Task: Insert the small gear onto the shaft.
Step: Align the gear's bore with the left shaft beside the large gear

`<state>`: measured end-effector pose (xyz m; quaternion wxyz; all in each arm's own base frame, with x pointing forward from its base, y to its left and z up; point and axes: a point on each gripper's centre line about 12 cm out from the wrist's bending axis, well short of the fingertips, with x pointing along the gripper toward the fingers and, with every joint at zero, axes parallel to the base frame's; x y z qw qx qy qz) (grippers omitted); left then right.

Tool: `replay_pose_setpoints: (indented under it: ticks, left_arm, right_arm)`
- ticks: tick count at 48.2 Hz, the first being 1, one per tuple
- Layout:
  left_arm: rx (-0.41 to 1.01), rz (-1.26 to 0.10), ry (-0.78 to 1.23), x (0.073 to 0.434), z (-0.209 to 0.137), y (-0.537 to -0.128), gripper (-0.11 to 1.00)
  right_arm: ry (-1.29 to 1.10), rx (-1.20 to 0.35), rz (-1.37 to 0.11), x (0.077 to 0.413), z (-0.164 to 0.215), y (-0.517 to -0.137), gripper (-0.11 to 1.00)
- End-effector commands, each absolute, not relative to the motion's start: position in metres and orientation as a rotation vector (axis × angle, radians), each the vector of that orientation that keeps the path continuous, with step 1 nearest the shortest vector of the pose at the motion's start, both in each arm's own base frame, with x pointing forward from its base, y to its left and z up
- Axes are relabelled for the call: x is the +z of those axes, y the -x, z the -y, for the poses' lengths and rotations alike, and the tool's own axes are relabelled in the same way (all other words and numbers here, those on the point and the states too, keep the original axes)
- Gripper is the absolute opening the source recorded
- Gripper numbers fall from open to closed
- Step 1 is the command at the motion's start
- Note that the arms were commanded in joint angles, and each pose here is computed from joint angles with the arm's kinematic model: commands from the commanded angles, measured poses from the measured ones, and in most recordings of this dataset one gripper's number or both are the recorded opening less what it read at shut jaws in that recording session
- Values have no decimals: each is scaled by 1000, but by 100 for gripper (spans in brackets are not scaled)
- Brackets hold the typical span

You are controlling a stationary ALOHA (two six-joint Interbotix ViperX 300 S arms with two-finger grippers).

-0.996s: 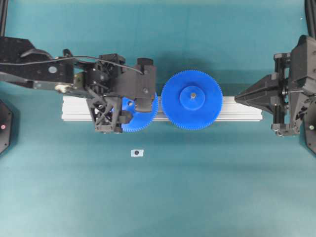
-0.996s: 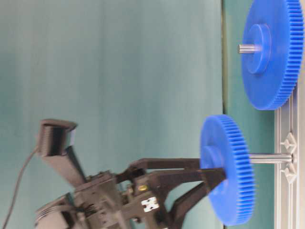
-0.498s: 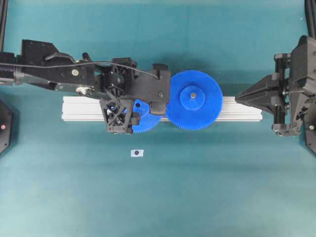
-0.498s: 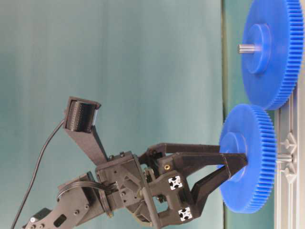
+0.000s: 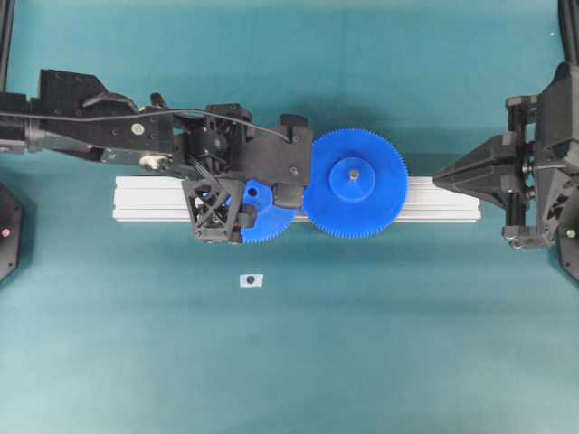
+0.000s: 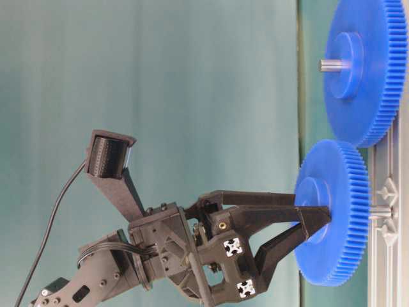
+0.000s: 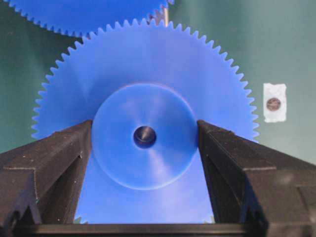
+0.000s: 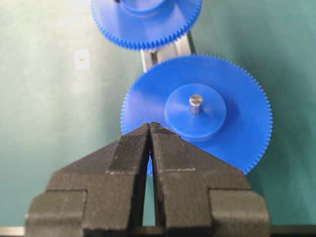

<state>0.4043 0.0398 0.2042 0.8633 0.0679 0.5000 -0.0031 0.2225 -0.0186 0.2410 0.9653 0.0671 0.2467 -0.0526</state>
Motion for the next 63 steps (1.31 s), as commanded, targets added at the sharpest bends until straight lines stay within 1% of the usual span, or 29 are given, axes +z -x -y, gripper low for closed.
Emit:
replay_pose_setpoints:
  ticks: [1,34,52,63]
  left_arm:
    - [13,-1001,-144,223,-46,-404,72]
    - [38,-1022,-88,213,-45,-401,72]
    - [31,-1006,-93,211,-41,-398,73]
    - [38,-1014,-78,209,-40,-391,73]
  right_arm:
    - [-147,-111,-486,244,19,-224,10]
    - [-147,-111,-488,243,19,-223,10]
    - [-153,-112,-486,244,19,-224,10]
    - [-151,-111,-486,244,19,-224,10]
